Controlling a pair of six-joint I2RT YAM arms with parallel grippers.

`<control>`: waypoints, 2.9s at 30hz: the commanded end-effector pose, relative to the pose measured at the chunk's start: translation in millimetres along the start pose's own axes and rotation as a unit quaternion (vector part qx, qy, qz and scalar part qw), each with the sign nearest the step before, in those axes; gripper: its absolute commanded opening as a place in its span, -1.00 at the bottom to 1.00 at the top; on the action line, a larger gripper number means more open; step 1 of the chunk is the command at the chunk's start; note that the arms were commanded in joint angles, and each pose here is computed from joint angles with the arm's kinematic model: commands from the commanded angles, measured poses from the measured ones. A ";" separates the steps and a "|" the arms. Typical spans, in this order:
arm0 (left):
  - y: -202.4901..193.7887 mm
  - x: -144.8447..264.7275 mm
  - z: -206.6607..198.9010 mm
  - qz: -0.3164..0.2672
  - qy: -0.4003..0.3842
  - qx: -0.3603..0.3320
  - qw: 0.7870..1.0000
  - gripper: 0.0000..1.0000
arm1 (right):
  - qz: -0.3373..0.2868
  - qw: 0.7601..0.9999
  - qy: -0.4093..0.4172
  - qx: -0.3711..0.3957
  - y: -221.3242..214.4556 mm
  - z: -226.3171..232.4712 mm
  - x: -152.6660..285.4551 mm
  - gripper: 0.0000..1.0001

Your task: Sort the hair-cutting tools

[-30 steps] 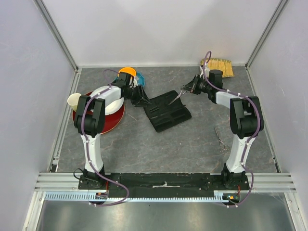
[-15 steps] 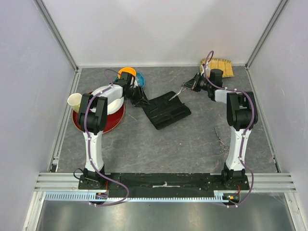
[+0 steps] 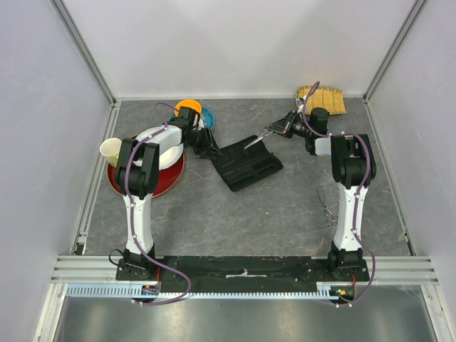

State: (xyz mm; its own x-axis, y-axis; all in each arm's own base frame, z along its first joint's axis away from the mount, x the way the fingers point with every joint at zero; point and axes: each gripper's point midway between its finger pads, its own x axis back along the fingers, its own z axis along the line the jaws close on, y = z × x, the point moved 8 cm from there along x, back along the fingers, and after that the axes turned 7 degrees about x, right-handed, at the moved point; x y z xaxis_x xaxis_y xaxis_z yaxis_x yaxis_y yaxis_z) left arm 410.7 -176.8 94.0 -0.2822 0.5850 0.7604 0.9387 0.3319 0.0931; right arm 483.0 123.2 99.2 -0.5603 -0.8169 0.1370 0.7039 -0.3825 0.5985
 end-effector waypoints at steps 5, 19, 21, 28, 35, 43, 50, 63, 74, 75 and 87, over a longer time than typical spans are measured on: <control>1.0 -4.6 -2.9 -0.006 0.014 -0.004 1.000 -0.09 | 0.022 0.998 -0.029 0.054 3.0 -4.1 5.6 -1.00; -2.8 -7.3 -0.3 -0.004 0.022 -0.004 1.000 -0.10 | 0.002 0.998 -0.047 0.049 17.9 -15.7 20.2 -1.00; -2.9 -7.8 0.1 -0.003 0.022 -0.003 1.000 -0.10 | 0.000 0.998 -0.046 0.048 17.6 -16.6 19.7 -1.00; -5.3 -9.0 0.9 0.001 0.023 -0.004 1.000 -0.10 | -0.003 0.999 -0.030 0.030 12.5 -16.0 14.5 -1.00; -8.0 -11.4 2.2 0.005 0.025 -0.004 1.000 -0.11 | -0.001 1.000 -0.004 0.014 -4.2 -10.1 2.3 -1.00; -10.2 -11.9 2.4 0.008 0.026 -0.007 1.000 -0.11 | 0.007 1.000 -0.012 0.019 -10.1 -9.5 -3.2 -1.00; -12.5 -11.7 4.3 0.010 0.027 -0.007 1.000 -0.12 | -0.013 0.999 -0.027 0.028 6.5 -7.2 1.8 -1.00; -15.2 -12.4 4.7 0.012 0.030 -0.008 0.999 -0.13 | -0.003 0.999 -0.036 0.025 2.6 -20.1 8.7 -1.00; -19.6 -13.7 6.2 0.018 0.031 -0.008 0.999 -0.13 | 0.019 1.000 -0.013 0.011 -20.7 -17.2 -1.4 -1.00; -20.0 -14.3 6.0 0.019 0.032 -0.009 0.999 -0.14 | 0.020 1.000 -0.010 0.005 -22.5 -15.8 -2.0 -1.00; -22.6 -14.9 5.4 0.023 0.030 -0.012 0.999 -0.14 | 0.032 0.999 0.030 -0.024 -36.8 -4.3 -12.3 -1.00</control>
State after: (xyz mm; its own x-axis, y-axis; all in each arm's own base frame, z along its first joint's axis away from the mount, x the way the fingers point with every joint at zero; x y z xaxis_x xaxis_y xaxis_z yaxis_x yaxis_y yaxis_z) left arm 405.5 -184.9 90.7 -0.2710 0.5805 0.7679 0.9443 0.3150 0.0952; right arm 474.4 128.9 74.9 -0.5503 -0.8166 0.1740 0.7383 -0.3786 0.5582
